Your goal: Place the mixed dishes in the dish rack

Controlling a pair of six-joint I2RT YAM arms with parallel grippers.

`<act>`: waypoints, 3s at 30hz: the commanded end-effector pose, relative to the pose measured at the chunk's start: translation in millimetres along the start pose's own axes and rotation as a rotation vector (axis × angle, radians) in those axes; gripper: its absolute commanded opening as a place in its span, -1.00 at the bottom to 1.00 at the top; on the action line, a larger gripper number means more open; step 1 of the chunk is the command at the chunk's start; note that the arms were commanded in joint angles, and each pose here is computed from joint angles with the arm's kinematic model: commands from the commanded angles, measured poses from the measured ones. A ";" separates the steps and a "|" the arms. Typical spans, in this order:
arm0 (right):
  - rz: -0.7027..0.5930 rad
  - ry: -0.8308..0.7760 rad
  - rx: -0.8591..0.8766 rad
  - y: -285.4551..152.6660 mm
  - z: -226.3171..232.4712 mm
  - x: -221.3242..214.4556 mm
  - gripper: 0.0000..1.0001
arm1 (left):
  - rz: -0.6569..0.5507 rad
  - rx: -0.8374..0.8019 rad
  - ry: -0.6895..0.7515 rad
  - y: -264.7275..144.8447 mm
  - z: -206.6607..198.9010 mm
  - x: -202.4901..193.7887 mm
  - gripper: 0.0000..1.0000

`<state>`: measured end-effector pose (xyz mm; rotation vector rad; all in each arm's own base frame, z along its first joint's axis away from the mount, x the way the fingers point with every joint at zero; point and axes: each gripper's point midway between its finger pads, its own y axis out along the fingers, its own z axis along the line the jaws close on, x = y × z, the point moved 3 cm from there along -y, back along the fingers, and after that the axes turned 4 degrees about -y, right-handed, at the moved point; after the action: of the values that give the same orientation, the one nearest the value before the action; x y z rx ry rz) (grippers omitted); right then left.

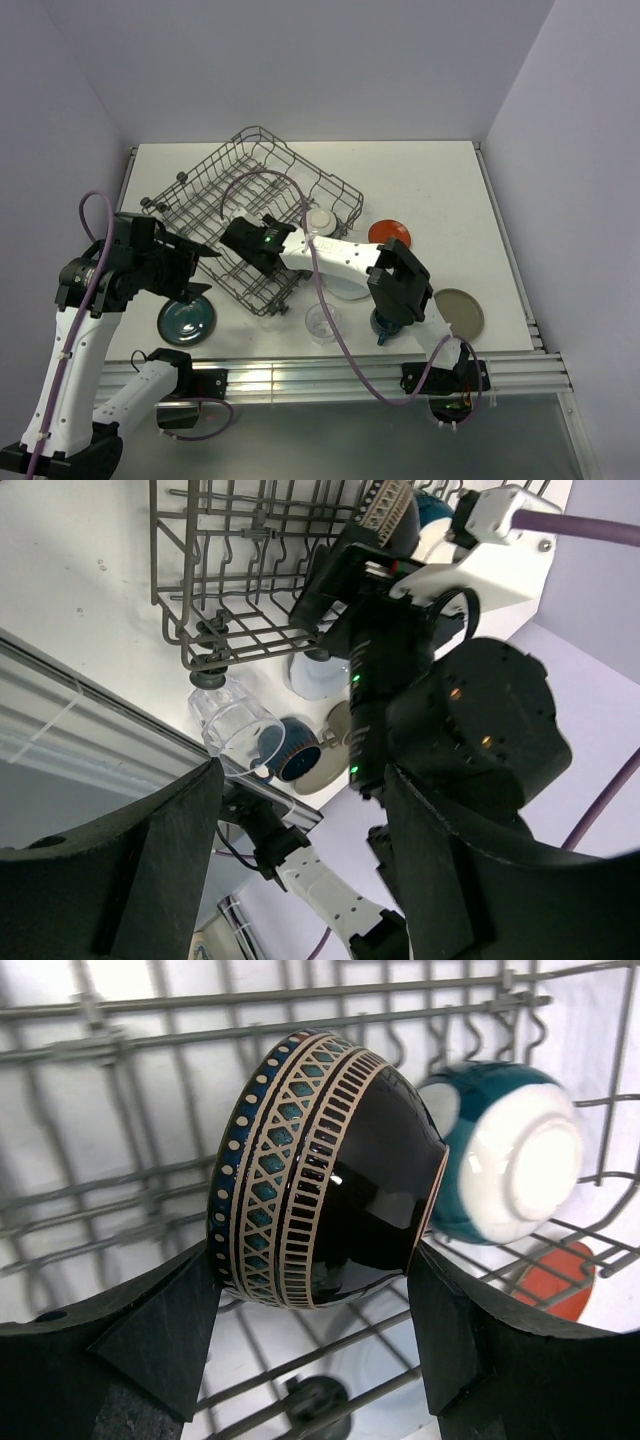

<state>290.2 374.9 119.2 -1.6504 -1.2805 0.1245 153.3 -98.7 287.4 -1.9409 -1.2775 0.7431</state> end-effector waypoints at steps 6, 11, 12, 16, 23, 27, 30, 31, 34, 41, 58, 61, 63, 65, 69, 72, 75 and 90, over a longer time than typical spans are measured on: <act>-0.044 0.092 0.122 -35.6 13.3 15.8 0.99 | -0.007 -0.018 0.045 -7.3 -1.5 -0.4 0.47; -0.065 0.123 0.124 -48.6 2.6 18.8 0.99 | -0.004 -0.012 0.058 -6.6 1.1 -0.8 0.50; -0.058 0.121 0.121 -49.4 0.8 17.0 0.99 | 0.002 -0.015 0.058 -6.8 1.3 -1.6 0.50; -0.103 0.166 0.140 -67.7 -9.4 21.8 0.99 | 0.012 -0.023 0.064 -6.7 1.3 -3.1 0.48; -0.088 0.402 0.141 -99.5 -73.1 4.5 0.99 | 0.037 -0.053 0.185 -12.3 -14.1 -6.0 0.36; -0.040 0.645 0.122 -119.1 -129.5 -49.4 0.99 | 0.073 -0.061 0.260 -6.1 -23.4 -11.0 0.32; 0.013 0.791 0.136 -123.5 -148.9 -106.7 0.99 | 0.099 -0.055 0.309 3.6 -31.3 -21.2 0.30; 0.072 0.805 0.135 -116.1 -141.8 -134.4 0.99 | 0.105 -0.061 0.323 5.4 -35.9 -26.0 0.29; 0.115 0.884 0.141 -120.3 -135.2 -178.2 0.99 | 0.127 -0.068 0.387 15.1 -54.2 -51.1 0.30; 0.121 1.097 0.201 -134.6 -113.4 -236.6 0.93 | 0.184 -0.027 0.682 37.4 -83.8 -147.6 0.27; -0.360 1.368 -0.158 -264.7 -230.1 -228.6 0.92 | 0.271 0.092 1.142 157.9 -50.1 -274.3 -0.04; -0.435 1.379 -0.169 -287.8 -240.8 -225.3 0.92 | 0.274 0.099 1.203 171.7 -42.1 -283.1 -0.07; -0.481 1.390 -0.178 -303.3 -248.1 -223.1 0.93 | 0.280 0.100 1.244 182.1 -34.7 -286.1 -0.10; -0.525 1.387 -0.183 -313.7 -252.7 -222.0 0.93 | 0.305 0.076 1.285 184.7 -27.6 -292.9 -0.09; -0.546 1.390 -0.182 -322.1 -255.1 -221.8 0.93 | 0.333 0.097 1.325 201.3 -6.0 -294.2 -0.02; -0.554 1.387 -0.174 -324.5 -254.5 -221.8 0.94 | 0.337 0.106 1.357 211.2 4.5 -294.3 0.06; -0.574 1.385 -0.178 -330.7 -256.3 -222.4 0.94 | 0.354 0.114 1.375 220.4 14.9 -296.4 0.07; -0.601 1.388 -0.203 -345.2 -260.0 -229.0 0.96 | 0.409 0.159 1.421 252.6 46.5 -305.5 0.01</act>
<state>121.8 22.0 384.4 -0.9799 -0.5676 -1.2556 149.4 -435.5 89.5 -1.8561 0.0208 -0.3741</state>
